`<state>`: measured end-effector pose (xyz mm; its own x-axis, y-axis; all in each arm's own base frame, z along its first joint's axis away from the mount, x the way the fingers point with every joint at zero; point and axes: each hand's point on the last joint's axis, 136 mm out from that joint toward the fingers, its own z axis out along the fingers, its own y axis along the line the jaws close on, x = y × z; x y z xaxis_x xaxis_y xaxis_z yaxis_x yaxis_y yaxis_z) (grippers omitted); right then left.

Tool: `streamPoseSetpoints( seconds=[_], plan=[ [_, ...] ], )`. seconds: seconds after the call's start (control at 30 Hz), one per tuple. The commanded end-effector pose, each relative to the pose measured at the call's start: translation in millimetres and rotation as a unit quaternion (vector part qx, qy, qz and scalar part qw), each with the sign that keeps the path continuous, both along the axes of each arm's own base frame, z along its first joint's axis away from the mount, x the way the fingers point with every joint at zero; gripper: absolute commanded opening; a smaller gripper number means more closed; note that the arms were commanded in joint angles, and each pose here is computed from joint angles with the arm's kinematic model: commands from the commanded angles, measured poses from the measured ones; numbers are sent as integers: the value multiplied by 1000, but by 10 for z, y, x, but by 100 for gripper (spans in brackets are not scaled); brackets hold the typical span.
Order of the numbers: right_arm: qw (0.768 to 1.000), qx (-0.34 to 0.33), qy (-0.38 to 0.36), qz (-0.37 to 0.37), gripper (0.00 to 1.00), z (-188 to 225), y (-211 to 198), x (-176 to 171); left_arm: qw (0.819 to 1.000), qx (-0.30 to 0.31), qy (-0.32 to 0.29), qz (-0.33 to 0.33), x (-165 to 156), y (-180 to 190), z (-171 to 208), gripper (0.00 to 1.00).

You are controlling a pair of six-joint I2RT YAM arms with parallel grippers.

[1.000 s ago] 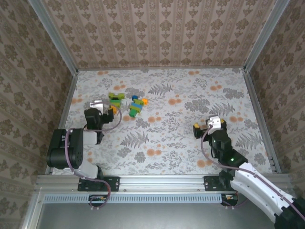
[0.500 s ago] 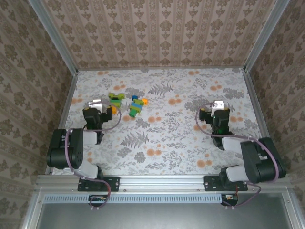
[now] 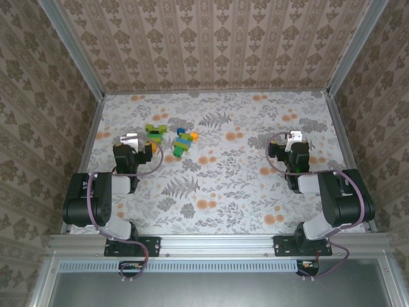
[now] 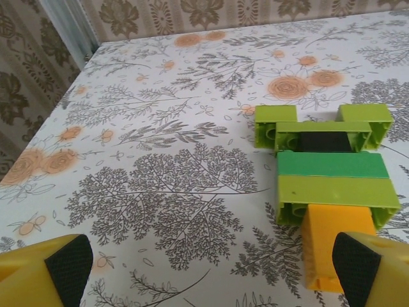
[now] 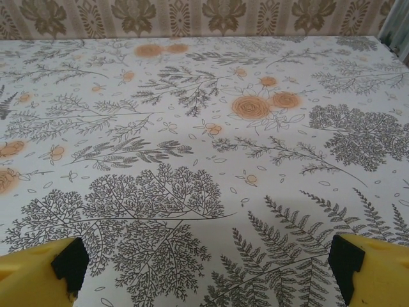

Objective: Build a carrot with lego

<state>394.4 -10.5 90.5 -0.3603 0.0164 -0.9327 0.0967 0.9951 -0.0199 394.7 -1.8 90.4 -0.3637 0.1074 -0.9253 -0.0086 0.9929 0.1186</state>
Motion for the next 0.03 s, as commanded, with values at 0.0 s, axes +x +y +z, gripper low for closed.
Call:
streamPoseSetpoints(
  seconds=[0.0],
  plan=[
    [1000,12,-12,6,100,78,23,48,1000,-1,-3,-20,32,-50,30,100]
  ],
)
